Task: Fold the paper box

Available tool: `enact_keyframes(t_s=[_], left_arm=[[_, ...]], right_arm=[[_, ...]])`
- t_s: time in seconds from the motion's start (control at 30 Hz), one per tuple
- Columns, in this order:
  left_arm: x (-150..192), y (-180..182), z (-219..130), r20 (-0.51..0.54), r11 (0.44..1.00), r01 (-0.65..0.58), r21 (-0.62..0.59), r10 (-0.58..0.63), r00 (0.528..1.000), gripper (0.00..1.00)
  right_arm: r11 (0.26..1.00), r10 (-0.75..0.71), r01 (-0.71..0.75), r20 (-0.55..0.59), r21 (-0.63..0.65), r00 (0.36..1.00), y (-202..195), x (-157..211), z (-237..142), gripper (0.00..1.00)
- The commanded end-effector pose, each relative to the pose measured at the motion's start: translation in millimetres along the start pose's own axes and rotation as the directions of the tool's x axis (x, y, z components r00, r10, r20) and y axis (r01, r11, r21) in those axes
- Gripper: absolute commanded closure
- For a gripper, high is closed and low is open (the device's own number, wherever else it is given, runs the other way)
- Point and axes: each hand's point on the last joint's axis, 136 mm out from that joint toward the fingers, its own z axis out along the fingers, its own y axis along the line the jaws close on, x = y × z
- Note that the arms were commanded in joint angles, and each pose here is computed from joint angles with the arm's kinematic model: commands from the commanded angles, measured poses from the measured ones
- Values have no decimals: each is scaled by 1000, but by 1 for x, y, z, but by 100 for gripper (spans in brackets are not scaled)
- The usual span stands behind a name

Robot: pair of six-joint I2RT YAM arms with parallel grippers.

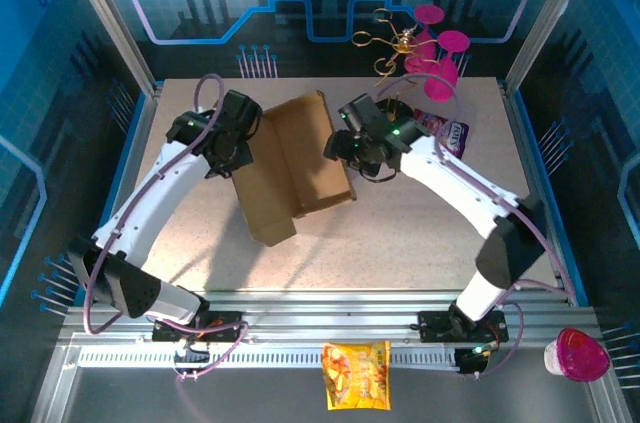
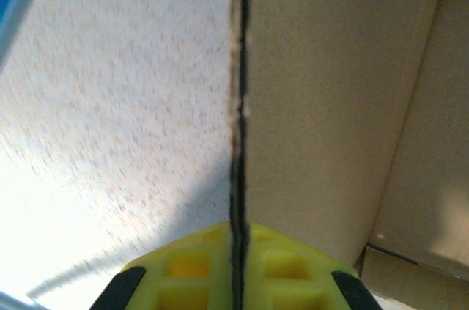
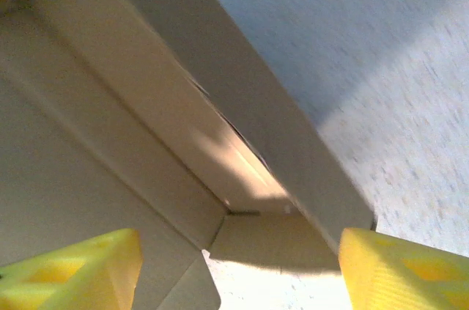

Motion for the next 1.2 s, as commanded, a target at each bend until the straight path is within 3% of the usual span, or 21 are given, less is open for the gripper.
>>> enact_keyframes(t_s=[0.0,0.1,0.13,0.3,0.43,0.5,0.67,0.73,1.0,1.17], left_arm=[[-33,0,-20,132,955,-295,-19,295,946,100],[-49,-10,-26,176,904,-427,-30,426,888,100],[-53,-15,-27,193,883,-469,-27,465,864,100],[-56,-44,-39,291,763,-645,56,605,741,100],[-55,-56,-54,386,653,-756,40,688,614,100],[-53,-61,-60,419,598,-802,15,724,548,100],[-35,-76,-73,481,438,-898,-26,793,373,100],[-31,-79,-75,495,410,-910,-55,803,332,100],[-30,-92,-77,511,366,-927,-76,813,279,100],[-31,-99,-75,515,355,-932,-74,814,270,100]], right_arm=[[964,-189,212,145,-163,971,32,-21,-20,31],[876,-310,392,293,-282,904,55,-39,-35,32],[826,-365,482,372,-294,853,64,-45,-43,32],[492,-558,852,685,-182,468,91,-55,-75,28],[280,-616,960,767,-2,181,88,-64,-78,26],[229,-629,971,772,71,91,85,-73,-75,23],[90,-684,986,728,140,-41,86,-80,-62,20],[63,-692,987,719,147,-63,90,-81,-59,20],[39,-712,987,697,156,-82,97,-79,-47,27],[44,-719,987,690,157,-78,102,-75,-45,52]])
